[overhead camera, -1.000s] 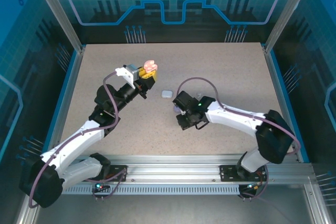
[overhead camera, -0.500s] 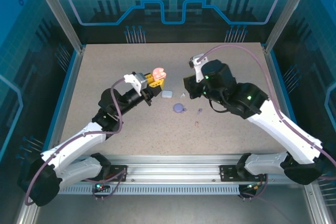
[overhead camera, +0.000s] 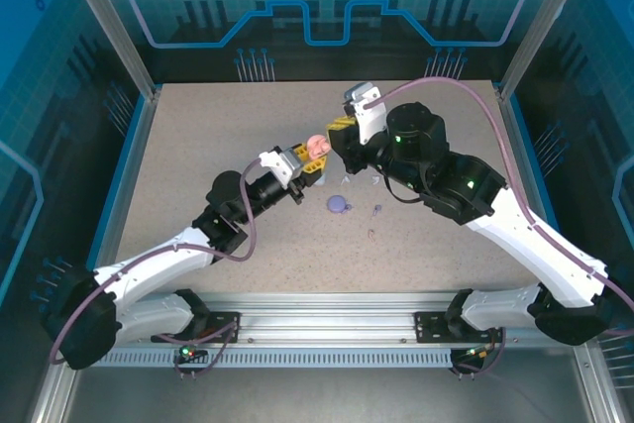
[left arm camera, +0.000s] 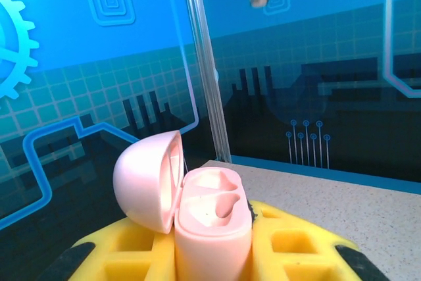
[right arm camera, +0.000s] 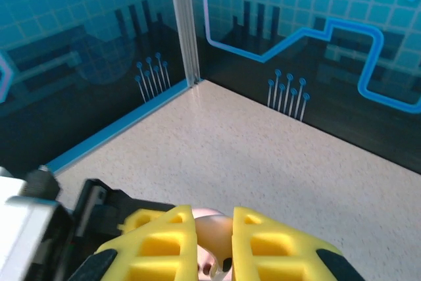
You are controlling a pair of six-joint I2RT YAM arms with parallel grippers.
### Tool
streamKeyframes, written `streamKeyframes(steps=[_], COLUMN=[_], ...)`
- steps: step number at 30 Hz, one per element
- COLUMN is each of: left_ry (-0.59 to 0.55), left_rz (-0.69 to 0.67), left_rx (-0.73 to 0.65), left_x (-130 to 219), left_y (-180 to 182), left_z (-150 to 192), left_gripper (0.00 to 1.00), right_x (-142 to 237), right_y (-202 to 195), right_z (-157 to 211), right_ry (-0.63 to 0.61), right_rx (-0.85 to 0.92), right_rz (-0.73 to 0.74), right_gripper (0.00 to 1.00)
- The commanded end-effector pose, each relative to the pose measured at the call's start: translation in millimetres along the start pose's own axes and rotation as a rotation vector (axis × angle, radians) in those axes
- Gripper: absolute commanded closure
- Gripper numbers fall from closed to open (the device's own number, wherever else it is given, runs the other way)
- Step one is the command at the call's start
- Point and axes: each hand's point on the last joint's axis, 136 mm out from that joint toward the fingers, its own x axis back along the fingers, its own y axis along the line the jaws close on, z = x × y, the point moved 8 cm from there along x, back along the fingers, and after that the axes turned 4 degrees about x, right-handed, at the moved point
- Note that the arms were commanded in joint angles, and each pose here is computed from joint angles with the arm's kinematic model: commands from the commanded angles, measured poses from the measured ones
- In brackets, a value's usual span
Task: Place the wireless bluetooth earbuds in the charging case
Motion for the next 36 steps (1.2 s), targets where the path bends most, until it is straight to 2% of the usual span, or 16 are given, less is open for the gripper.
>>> streamKeyframes(steps=[1,11,17,36], left_ry=[-0.091,-0.098,-0.102,-0.088], left_rz=[-0.027,-0.030,-0.030,-0.007], left_rx=[-0.034,-0.015,-0.013,0.008], left_x=[-4,2,5,8], left_y=[3,3,2,0], left_z=[-23,-27,-30,-30], left_gripper=[1.00,1.00,1.00,1.00], right_x=[-6,-23,-24,-21], right_y=[12,21,18,13], right_z=[-7,19,28,16], right_ry=[-0.053,0.004,0.014,-0.021], right_rx=[0.032,0.015,0.006,-0.032], right_rz=[-0.058,-0.094,-0.067,-0.096], right_gripper=[0.87,0.87,0.87,0.89])
